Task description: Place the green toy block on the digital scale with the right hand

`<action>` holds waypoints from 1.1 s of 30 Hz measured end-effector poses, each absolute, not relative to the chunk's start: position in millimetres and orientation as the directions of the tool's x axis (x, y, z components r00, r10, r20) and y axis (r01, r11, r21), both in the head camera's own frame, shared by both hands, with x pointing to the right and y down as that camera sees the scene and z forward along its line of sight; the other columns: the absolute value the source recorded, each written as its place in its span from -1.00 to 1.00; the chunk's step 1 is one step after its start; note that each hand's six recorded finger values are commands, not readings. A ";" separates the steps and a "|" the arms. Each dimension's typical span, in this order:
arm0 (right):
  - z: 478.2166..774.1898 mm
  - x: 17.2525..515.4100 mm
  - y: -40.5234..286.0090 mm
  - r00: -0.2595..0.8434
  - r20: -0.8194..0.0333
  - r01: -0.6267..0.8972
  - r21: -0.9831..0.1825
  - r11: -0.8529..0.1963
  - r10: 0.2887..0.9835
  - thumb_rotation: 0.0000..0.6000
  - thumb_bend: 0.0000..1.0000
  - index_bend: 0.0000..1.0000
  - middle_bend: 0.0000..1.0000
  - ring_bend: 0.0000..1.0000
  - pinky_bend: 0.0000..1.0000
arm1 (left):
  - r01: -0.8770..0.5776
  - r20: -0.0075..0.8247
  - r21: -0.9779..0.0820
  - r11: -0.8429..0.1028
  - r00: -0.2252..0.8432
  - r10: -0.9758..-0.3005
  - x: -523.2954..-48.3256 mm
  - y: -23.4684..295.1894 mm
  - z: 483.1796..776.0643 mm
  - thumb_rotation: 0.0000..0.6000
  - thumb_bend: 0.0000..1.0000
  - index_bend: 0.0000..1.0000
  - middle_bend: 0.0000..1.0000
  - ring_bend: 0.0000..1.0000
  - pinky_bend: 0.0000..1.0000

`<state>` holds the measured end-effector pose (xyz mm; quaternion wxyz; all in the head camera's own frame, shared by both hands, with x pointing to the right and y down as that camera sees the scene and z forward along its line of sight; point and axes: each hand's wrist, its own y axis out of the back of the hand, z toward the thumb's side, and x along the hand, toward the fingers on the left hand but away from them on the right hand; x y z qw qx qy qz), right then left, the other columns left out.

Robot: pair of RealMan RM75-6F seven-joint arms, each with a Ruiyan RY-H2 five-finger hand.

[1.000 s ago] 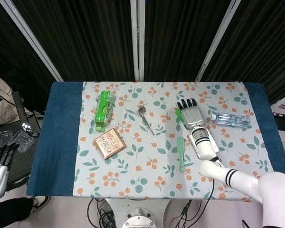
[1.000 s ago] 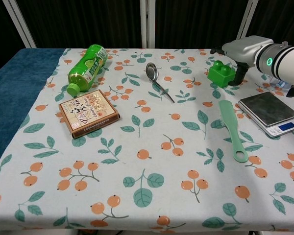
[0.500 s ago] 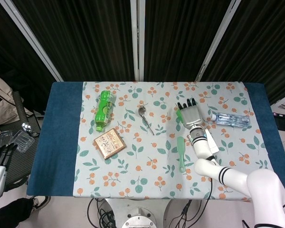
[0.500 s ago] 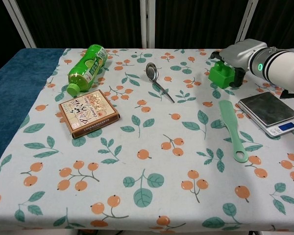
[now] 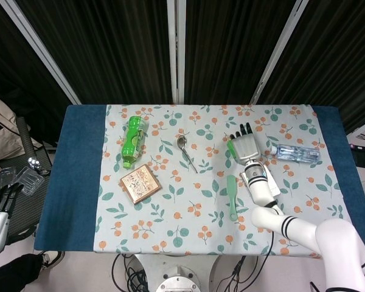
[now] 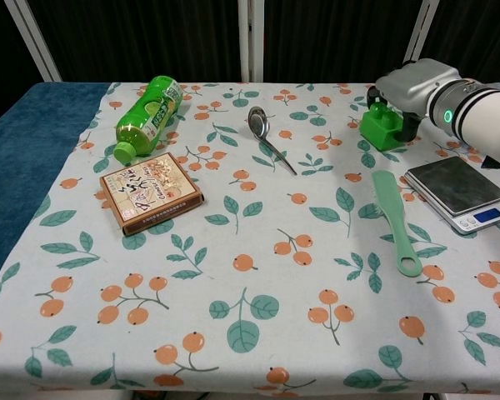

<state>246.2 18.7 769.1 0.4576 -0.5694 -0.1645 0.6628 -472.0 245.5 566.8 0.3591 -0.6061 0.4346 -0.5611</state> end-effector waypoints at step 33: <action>686.3 351.9 119.8 0.160 -0.548 -0.426 -0.789 -0.443 0.821 1.00 -0.35 -0.14 -0.06 -0.88 -1.00 | -0.112 0.366 -0.923 -0.367 0.035 -0.930 -455.0 245.8 568.7 1.00 -0.89 -0.95 -0.95 -1.00 -1.00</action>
